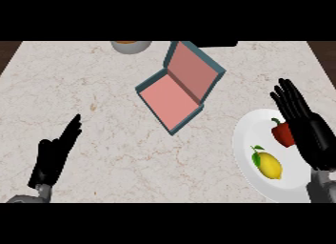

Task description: Pick the bell pepper from the plate and place it in the cardboard box

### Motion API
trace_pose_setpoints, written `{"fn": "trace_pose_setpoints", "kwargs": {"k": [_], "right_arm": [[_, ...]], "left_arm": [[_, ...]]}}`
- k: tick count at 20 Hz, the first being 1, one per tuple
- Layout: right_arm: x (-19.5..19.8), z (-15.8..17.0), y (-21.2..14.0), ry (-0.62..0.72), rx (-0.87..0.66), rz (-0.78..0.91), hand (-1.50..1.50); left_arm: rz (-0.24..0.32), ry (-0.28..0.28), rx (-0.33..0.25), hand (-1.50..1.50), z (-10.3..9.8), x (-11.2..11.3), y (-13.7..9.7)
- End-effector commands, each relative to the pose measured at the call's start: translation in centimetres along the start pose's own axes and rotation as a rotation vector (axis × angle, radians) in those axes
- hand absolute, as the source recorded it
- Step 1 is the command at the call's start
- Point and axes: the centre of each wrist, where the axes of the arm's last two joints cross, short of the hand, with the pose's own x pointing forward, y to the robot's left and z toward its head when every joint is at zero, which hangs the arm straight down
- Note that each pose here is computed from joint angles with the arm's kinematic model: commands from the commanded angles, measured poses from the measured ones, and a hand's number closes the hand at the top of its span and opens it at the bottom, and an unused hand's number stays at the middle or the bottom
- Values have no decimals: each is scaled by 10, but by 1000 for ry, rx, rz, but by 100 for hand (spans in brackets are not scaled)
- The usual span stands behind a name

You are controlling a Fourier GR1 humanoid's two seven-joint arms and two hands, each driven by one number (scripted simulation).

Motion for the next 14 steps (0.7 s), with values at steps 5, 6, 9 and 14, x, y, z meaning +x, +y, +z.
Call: {"fn": "trace_pose_setpoints", "kwargs": {"k": [5,6,9,14], "right_arm": [[30,-51,-55,-266,-7,-26,-150],[46,-62,-64,-333,-20,-22,-150],[5,-29,-90,-16,-384,398,150],[-34,-16,-111,-156,-402,195,-150]], "left_arm": [[-94,-197,161,0,-11,43,13],[-120,-223,184,0,-6,50,23],[-73,-177,134,0,-5,31,14],[-77,-173,166,0,10,28,9]]}}
